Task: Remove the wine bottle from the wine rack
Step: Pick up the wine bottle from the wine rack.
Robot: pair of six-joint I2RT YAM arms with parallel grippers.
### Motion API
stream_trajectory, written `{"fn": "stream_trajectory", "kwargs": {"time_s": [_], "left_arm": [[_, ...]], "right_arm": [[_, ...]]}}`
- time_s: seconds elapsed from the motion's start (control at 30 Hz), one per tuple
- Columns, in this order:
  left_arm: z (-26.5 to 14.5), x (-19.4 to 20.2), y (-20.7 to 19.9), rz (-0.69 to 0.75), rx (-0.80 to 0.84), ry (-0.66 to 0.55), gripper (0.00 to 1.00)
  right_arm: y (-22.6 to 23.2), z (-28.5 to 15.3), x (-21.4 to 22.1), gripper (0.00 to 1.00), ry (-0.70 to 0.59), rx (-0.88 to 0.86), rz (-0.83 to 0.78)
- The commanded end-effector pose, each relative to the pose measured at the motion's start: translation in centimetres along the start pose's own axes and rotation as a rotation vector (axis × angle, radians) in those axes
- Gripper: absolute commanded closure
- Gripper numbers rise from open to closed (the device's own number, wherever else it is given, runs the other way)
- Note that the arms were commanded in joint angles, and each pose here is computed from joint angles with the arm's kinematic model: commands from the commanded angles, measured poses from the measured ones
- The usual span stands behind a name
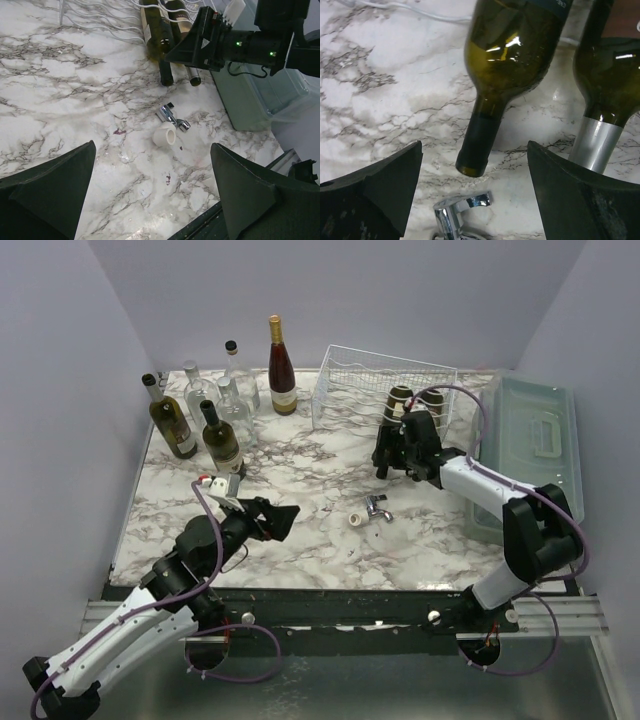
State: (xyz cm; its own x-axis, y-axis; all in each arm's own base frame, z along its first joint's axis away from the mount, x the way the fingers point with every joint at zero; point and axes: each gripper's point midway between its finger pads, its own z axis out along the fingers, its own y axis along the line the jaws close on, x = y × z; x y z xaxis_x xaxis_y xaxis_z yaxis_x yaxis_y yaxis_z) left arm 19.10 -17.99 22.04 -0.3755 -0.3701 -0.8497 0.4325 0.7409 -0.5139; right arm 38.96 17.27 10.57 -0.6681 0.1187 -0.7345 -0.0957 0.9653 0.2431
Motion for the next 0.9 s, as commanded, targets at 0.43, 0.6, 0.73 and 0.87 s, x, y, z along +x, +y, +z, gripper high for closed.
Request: {"fn": "stream_trajectory", "kwargs": {"time_s": [0.43,0.6,0.73,0.87], "left_arm": [[-1.3,2.0,2.1,-0.058,-0.057,0.018,0.01],[-1.6,1.9,2.2,-0.071,-0.054,0.007,0.01],[-1.8,1.9,2.3,-0.082,-0.054,0.003,0.01],[-2.0,2.0,2.3,-0.09,-0.054,0.004,0.01]], "right_arm": [[-1.9,5.4,0.6,0.24,-0.046,0.169,0.265],[-1.8,6.5,1.5,0.35,-0.032,0.164,0.292],[-2.2,7.0,1.7,0.36,-0.046,0.178,0.304],[-2.0,7.6,2.2,0.39,-0.033,0.173,0.316]]}}
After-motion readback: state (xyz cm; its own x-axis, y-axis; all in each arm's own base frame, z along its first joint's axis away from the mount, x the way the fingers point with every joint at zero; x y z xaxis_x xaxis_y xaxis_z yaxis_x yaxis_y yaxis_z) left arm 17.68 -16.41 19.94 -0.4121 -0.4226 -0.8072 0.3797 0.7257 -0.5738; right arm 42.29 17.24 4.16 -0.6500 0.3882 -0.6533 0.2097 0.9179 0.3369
